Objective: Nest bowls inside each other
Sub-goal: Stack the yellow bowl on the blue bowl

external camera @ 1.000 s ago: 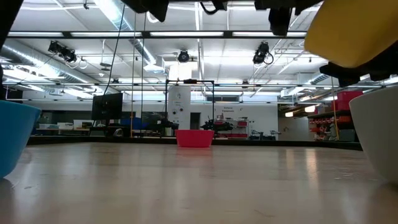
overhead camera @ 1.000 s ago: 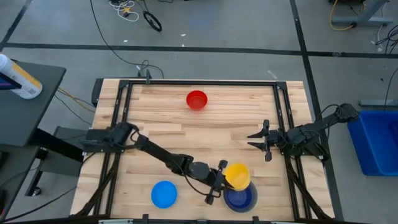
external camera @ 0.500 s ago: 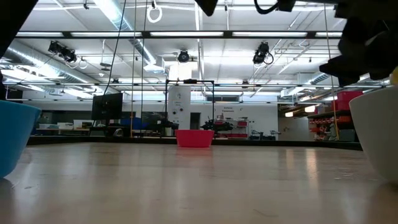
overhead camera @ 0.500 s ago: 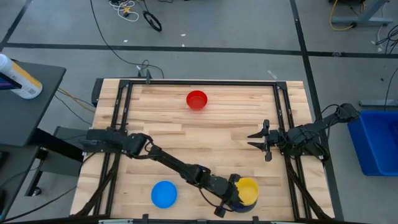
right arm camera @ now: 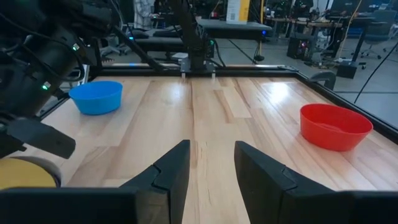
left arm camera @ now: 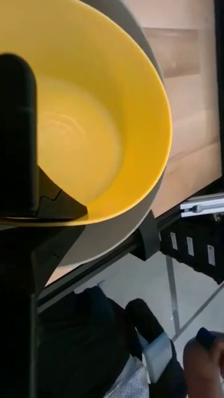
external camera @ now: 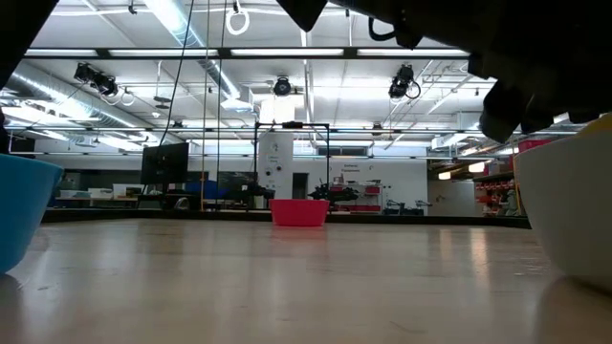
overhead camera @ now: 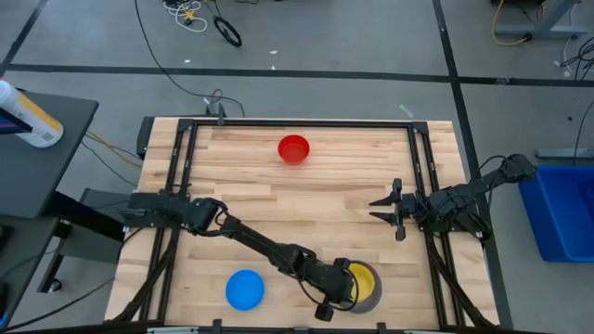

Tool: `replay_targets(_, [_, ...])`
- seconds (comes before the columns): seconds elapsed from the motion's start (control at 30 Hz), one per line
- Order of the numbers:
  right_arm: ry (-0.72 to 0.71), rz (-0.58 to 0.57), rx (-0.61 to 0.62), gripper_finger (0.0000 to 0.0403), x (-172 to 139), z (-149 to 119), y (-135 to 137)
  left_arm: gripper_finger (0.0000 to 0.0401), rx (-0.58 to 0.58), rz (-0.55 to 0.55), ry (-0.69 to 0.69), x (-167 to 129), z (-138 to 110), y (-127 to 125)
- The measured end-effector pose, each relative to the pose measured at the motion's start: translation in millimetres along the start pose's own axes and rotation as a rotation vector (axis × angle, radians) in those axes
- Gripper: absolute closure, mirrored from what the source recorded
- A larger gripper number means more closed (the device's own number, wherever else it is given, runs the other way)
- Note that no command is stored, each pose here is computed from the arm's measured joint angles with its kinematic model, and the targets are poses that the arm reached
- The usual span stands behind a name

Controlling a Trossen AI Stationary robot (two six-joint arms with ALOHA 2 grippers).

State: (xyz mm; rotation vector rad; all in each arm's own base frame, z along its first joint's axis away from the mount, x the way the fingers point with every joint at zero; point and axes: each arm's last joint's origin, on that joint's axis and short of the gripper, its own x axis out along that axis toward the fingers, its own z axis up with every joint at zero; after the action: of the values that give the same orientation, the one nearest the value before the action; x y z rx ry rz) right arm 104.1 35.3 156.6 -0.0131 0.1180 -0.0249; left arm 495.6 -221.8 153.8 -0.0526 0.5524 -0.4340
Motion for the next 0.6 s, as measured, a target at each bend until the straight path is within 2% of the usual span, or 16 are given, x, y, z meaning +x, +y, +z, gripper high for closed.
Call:
replay_targets(0.07, [-0.001,0.0,0.001,0.0266,0.0,0.1,0.0,0.0393,-0.001,0.002,0.007,0.0,-0.7,0.1])
replay_targets(0.17, [-0.001,0.001,0.007,0.0265,0.0,0.1,0.0,0.0364,0.016,-0.003,0.007,0.0,-0.7,0.0])
replay_targets(0.5, [0.0,0.001,0.023,0.0261,0.0,0.0,0.0,0.0185,0.026,-0.001,-0.037,0.1,3.2,-1.0])
replay_targets(0.6, [0.006,0.0,0.019,0.0262,0.0,-0.6,0.0,0.0144,0.027,0.003,-0.054,-1.0,5.9,-1.7])
